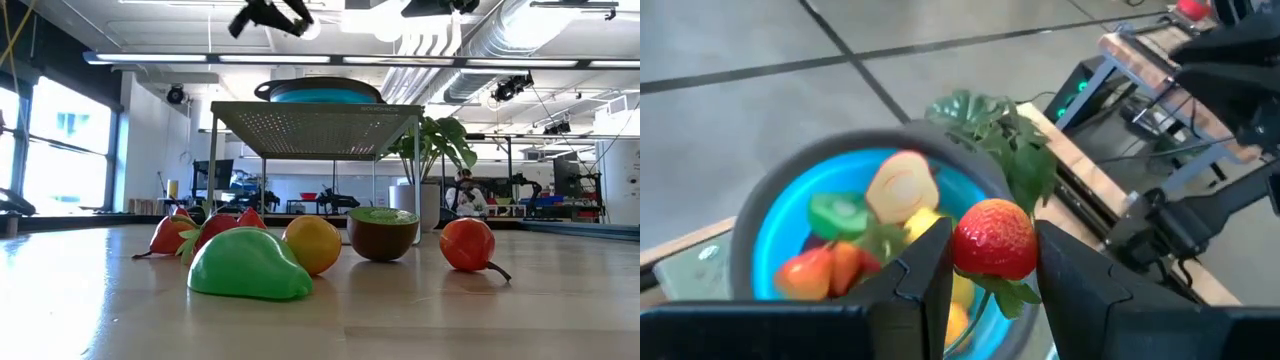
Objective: Pick & Place Fruit
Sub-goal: Put the red strawberry in the blue bowl on the shelf
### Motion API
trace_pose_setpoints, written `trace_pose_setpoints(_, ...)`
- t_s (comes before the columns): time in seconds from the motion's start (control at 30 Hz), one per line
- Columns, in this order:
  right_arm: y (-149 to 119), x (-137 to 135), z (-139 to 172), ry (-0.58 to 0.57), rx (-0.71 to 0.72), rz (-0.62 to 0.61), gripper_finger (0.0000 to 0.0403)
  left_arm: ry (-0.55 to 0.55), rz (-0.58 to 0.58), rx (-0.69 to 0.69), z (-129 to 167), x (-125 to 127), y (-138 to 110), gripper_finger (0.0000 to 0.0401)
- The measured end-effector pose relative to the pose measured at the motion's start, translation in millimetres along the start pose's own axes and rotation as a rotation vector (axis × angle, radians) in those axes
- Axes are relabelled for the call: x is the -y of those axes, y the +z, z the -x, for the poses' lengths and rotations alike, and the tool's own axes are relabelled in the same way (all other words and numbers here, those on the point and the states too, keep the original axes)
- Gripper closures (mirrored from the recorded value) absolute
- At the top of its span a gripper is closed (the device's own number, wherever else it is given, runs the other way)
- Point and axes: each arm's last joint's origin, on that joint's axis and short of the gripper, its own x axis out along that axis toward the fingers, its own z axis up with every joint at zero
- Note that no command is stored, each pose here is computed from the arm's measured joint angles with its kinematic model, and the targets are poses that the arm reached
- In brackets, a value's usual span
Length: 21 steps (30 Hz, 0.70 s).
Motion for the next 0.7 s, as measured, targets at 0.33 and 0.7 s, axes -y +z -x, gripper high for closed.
trace_pose_setpoints(0.33, -3, -1, 0, 0.012, -0.030, 0.011, 0.0350, 0.062, -0.022, -0.086, -51, -13, -13, 0.0283)
trace_pose_setpoints(0.7, -4, -2, -1, 0.013, -0.033, 0.012, 0.0350, 0.114, -0.047, -0.181, -69, -17, -29, 0.0282)
